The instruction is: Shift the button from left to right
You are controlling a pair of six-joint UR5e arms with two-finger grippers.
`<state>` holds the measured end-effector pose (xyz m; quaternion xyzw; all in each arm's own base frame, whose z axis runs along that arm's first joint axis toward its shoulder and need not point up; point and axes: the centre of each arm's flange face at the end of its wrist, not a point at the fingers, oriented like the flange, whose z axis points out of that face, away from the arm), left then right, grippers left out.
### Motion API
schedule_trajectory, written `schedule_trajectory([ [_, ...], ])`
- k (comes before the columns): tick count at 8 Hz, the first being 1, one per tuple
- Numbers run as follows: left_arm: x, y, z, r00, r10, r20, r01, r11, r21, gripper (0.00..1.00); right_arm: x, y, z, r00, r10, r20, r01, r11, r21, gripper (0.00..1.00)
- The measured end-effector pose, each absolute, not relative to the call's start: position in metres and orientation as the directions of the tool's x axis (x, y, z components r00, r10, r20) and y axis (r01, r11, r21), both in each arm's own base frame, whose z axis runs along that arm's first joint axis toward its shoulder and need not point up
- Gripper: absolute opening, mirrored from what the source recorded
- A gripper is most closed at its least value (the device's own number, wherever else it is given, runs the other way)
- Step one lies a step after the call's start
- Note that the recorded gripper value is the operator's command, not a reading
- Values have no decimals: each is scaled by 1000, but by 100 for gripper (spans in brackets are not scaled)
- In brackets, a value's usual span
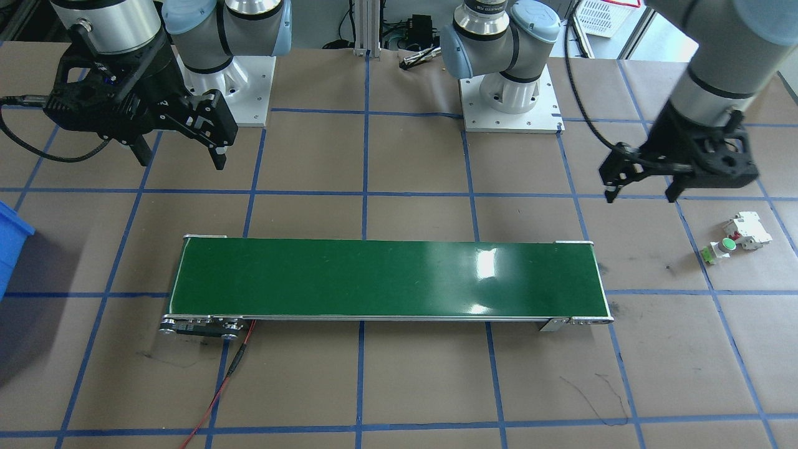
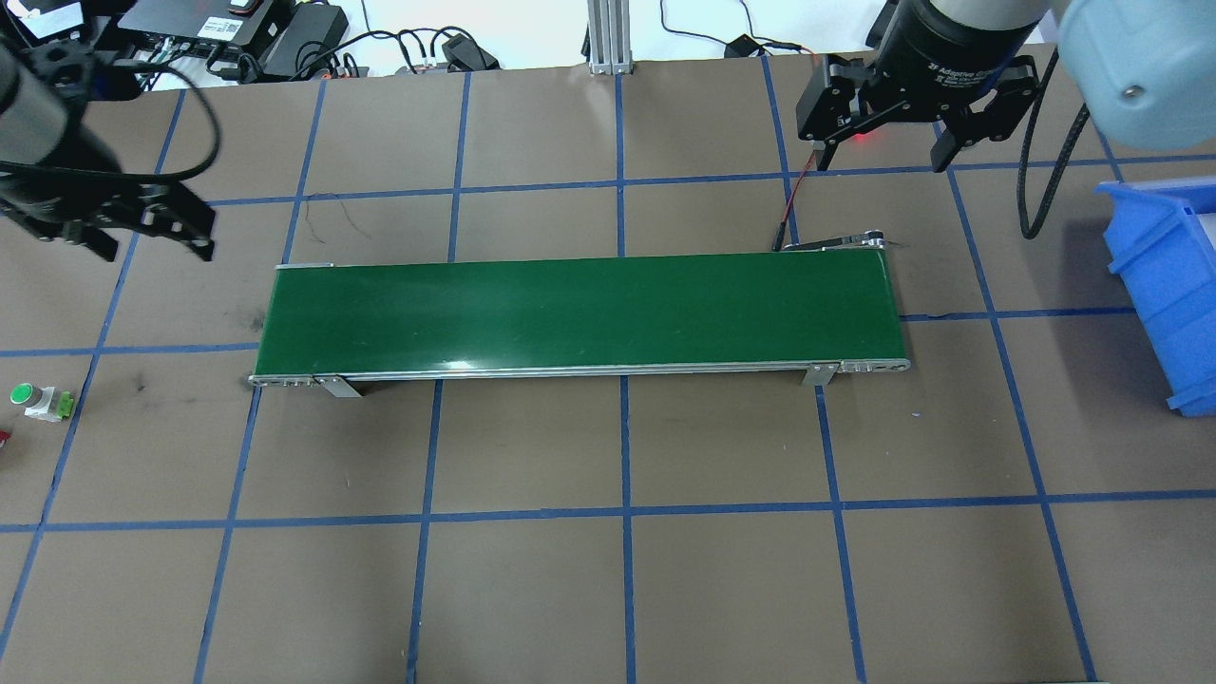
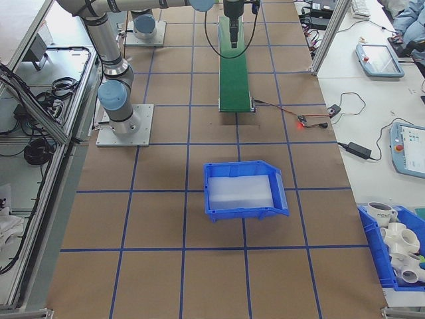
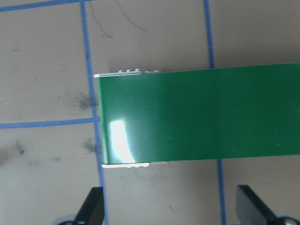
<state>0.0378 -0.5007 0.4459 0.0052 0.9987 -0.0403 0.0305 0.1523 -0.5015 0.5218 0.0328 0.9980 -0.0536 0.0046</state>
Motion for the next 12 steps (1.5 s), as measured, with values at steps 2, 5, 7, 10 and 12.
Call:
schedule_trajectory([
  [2, 161, -493, 419, -999, -9, -52, -8, 999, -31, 100, 152, -502, 522, -998, 65, -13, 66, 992, -107, 100],
  [5, 283, -479, 363, -998, -29, -49, -30, 1000, 5, 100, 152, -502, 522, -998, 65, -14, 66, 992, -107, 100],
  [7, 340, -473, 314, -999, -2, -48, -3, 1000, 25, 100, 152, -502, 522, -998, 65, -14, 66, 992, -107, 100],
  [10, 383, -474, 252, -999, -20, -47, -22, 999, 31, 100, 153, -502, 522, -998, 65, -15, 66, 992, -107, 100],
  [12, 388, -477, 228, -998, -52, -26, -53, 998, 45, 100, 153, -502, 522, -998, 65, -16, 66, 992, -108, 100],
])
